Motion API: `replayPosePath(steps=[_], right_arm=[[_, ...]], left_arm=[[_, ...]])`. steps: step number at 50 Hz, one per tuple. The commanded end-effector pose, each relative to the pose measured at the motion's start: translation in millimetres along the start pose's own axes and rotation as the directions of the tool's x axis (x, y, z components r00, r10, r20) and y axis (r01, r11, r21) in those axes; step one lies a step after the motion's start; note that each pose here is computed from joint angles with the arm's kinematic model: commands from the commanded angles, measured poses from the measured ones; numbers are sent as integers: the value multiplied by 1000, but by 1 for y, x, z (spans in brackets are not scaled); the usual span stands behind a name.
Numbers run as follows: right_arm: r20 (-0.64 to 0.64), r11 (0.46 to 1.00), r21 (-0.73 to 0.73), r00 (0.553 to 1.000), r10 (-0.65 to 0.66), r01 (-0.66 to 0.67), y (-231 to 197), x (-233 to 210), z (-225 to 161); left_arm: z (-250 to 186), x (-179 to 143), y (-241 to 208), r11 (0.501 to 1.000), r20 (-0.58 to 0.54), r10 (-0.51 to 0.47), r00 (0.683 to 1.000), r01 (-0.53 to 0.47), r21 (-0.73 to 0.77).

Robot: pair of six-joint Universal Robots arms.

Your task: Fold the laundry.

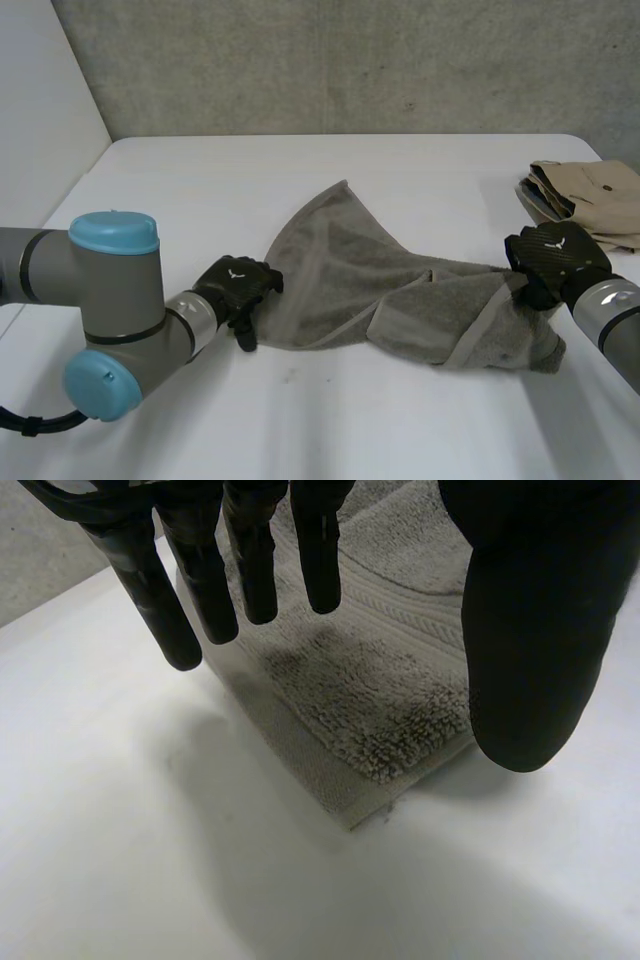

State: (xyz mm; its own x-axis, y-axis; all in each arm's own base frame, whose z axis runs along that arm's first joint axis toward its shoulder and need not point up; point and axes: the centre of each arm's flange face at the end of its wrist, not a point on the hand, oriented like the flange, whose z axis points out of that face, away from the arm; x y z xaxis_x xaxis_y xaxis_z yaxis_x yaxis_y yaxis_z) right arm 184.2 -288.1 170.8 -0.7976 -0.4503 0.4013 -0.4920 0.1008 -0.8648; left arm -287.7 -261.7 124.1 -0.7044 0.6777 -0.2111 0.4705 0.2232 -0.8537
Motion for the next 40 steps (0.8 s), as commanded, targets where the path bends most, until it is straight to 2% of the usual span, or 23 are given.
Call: replayPosePath(steps=[1,12,40], right_arm=[[9,1000,-6,1000,3,-3,2,-3,-2],[19,1000,-14,1000,1,-1,4,-6,-5],[28,1000,-18,1000,-3,3,6,-9,-6]], left_arm=[[5,-2,-2,1000,4,10,1000,-10,7],[14,-2,-1,996,5,86,996,-86,11],[4,8,-2,996,-29,85,996,-85,-15]])
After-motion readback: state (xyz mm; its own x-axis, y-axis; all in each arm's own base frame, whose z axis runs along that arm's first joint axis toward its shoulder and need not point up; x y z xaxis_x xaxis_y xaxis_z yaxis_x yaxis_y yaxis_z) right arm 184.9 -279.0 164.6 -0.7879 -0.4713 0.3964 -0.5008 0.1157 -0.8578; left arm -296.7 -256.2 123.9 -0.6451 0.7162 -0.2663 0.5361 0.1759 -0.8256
